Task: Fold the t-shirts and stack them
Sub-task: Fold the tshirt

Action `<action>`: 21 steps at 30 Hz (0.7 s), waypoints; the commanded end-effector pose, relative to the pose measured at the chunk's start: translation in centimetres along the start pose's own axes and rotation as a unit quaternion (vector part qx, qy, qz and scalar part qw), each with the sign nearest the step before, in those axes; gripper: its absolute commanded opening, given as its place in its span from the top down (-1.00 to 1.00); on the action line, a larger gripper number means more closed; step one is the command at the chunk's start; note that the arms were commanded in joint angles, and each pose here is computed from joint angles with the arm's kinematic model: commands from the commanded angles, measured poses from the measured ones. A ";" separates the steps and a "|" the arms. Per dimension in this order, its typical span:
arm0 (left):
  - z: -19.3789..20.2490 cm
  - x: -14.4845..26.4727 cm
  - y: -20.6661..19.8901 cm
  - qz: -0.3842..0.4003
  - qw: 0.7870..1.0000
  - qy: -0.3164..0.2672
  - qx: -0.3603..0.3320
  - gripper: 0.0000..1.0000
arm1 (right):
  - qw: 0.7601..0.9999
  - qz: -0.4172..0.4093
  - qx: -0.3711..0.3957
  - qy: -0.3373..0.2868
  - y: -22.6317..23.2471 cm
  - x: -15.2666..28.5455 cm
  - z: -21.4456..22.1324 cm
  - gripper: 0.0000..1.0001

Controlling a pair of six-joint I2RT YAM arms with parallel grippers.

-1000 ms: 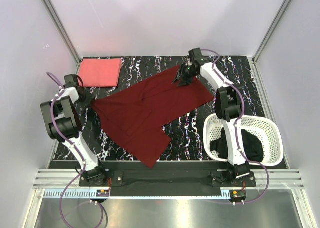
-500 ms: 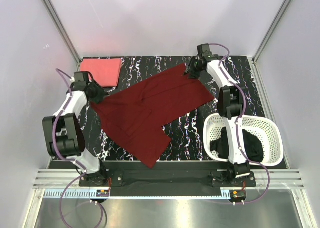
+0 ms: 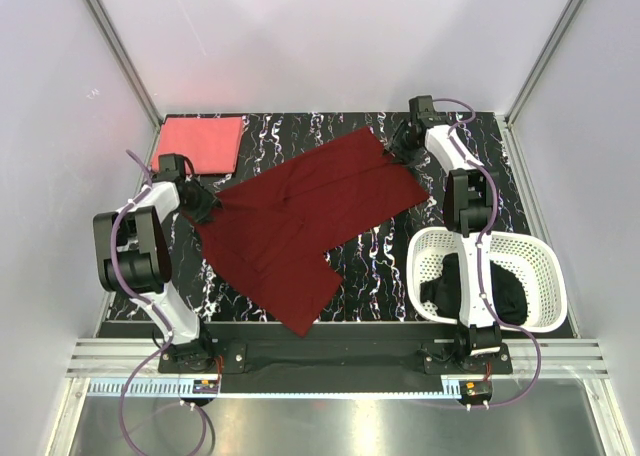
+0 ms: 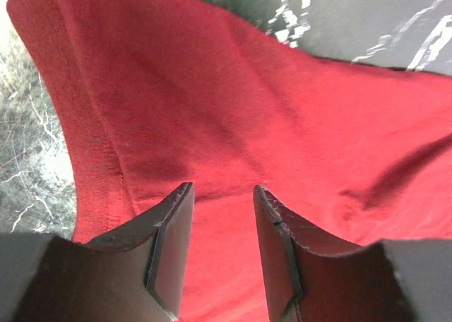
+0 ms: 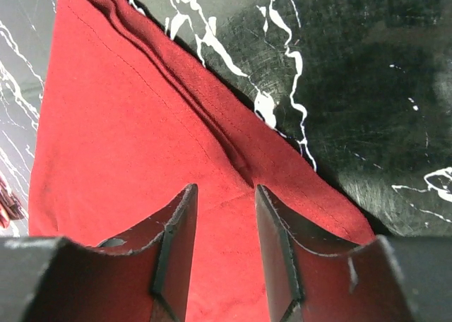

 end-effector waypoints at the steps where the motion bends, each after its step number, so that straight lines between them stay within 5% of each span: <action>1: -0.4 -0.5 0.1 -0.013 1.000 0.003 0.007 0.11 | 1.000 -0.009 -0.006 -0.024 0.0 -0.7 -0.7 0.11; 13: -1.1 -1.3 0.5 -0.043 0.999 0.015 0.007 0.11 | 0.999 -0.037 -0.012 -0.013 -0.1 -2.1 -0.7 0.28; 21: -1.0 -1.6 1.4 -0.069 0.997 0.018 0.011 0.11 | 0.996 -0.060 0.009 -0.065 1.0 -1.4 -3.0 0.77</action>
Point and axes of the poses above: each gripper's point midway between its finger pads, its own x axis back along the fingers, its own y axis along the line the jaws close on, z = x × y, the point moved 10 cm from there along x, back along the fingers, and after that the axes turned 7 degrees about -x, right-handed, at the moved point
